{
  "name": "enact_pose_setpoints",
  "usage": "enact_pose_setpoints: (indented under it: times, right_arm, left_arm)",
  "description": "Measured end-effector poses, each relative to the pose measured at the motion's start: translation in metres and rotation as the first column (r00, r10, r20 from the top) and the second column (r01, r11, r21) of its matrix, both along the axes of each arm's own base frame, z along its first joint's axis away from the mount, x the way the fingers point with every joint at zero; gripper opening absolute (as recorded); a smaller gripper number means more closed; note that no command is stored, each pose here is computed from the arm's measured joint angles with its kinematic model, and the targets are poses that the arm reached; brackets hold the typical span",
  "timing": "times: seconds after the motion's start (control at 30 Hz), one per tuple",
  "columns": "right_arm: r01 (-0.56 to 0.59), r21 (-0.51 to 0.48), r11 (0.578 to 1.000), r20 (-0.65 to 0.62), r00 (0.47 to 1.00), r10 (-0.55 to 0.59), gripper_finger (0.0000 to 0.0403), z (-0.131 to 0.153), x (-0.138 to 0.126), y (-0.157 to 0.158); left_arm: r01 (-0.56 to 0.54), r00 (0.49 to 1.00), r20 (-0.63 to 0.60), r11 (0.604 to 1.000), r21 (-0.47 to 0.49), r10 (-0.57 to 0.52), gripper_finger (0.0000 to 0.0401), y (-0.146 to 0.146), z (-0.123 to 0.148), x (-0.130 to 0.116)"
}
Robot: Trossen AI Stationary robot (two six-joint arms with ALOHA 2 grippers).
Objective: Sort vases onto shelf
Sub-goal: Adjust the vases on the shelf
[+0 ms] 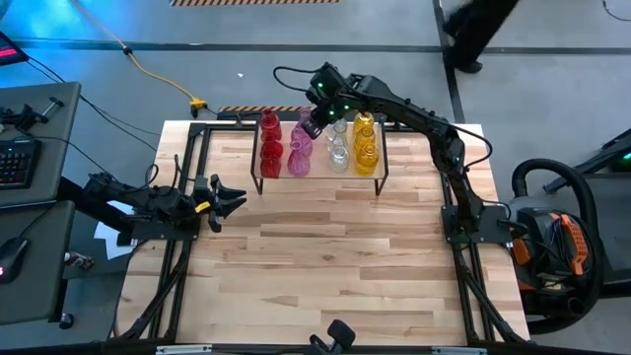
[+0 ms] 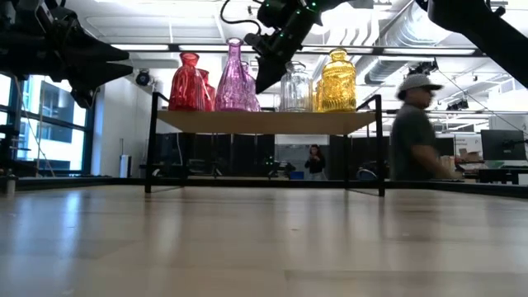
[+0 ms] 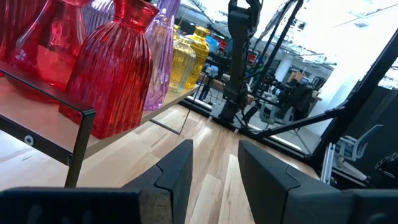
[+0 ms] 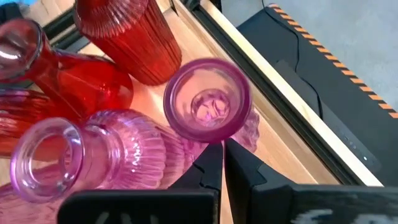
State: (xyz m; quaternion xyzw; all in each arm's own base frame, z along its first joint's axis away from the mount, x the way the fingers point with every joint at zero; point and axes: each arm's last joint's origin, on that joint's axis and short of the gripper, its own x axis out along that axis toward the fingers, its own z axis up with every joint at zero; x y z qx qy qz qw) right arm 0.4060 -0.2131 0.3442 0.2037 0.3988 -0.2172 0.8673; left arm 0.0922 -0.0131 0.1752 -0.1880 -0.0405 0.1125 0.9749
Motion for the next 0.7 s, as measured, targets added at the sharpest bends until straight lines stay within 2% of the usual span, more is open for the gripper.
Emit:
enact_pose_setpoints:
  times: [0.7]
  right_arm:
    - [-0.019,0.005,1.0,0.034,0.999,0.018,0.0,0.0013,0.0026,-0.0001]
  left_arm:
    - [0.0,1.0,0.0,1.0,0.001,0.0,0.012,0.0,0.0,0.0]
